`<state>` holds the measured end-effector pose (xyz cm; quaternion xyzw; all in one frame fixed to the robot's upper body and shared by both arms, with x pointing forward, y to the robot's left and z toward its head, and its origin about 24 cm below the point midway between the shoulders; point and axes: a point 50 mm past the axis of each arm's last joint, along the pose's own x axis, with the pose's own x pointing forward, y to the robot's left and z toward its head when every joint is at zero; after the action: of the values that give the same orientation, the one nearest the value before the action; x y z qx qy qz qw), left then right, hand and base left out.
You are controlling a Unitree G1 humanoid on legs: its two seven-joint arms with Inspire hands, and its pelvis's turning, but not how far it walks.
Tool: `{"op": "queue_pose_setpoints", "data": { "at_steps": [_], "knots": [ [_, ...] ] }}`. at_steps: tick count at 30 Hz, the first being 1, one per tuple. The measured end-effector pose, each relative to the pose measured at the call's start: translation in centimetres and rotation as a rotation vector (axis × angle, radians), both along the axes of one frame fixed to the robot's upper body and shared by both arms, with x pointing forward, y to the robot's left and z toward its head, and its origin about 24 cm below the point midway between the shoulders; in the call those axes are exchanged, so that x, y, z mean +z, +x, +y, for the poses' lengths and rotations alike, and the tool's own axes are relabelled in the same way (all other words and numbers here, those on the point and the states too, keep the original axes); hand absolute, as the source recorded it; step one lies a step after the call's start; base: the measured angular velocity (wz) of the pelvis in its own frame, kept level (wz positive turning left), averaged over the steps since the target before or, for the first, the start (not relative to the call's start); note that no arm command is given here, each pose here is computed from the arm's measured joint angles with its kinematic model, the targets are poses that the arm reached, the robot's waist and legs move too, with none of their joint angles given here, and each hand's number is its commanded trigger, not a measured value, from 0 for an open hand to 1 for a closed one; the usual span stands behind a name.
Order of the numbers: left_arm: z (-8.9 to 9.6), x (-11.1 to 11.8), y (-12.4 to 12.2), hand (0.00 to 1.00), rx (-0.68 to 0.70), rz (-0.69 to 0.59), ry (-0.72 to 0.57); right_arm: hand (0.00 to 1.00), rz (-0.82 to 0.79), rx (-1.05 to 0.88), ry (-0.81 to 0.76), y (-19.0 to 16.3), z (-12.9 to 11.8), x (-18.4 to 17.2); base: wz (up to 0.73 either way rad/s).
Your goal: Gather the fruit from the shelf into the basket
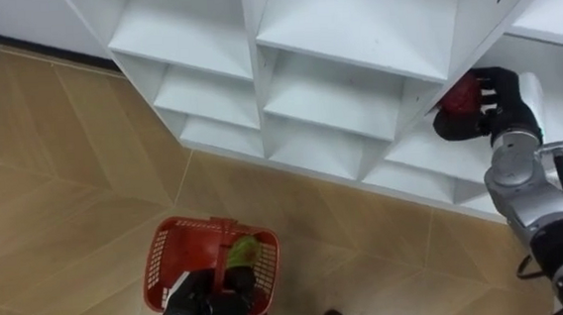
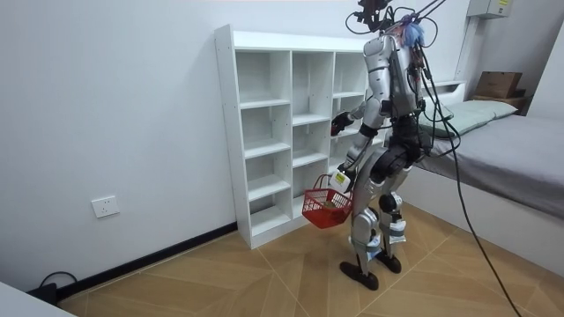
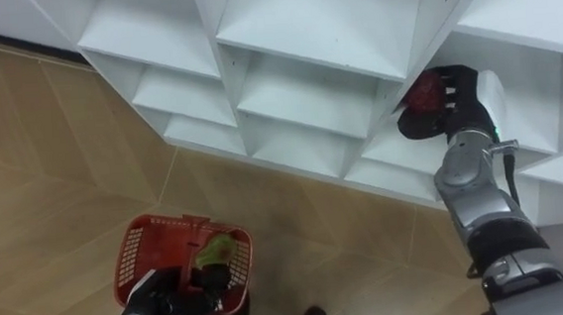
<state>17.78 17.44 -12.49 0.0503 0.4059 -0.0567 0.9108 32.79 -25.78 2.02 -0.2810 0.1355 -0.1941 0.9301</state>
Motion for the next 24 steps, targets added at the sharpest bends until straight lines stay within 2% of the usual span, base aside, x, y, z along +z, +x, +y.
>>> {"op": "queue_pose_setpoints", "data": {
  "at_steps": [7,16,20,24],
  "knots": [
    [0.1,-0.1,0.1,1.00,-0.003,0.007,0.003,1.00,-0.019,-0.032,0.134,0.2,0.1,0.1,-0.03],
    [0.2,0.0,0.2,1.00,0.006,0.003,0.001,1.00,-0.031,0.025,0.194,0.0,1.0,0.0,0.00],
    [0.1,-0.1,0.1,1.00,0.011,0.008,0.001,1.00,-0.022,0.067,0.233,-1.9,2.2,-1.7,0.00],
    [-0.1,-0.2,0.0,1.00,0.017,0.010,0.000,1.00,0.081,0.127,0.272,-5.0,3.9,-5.1,-0.08]
  ]
}}
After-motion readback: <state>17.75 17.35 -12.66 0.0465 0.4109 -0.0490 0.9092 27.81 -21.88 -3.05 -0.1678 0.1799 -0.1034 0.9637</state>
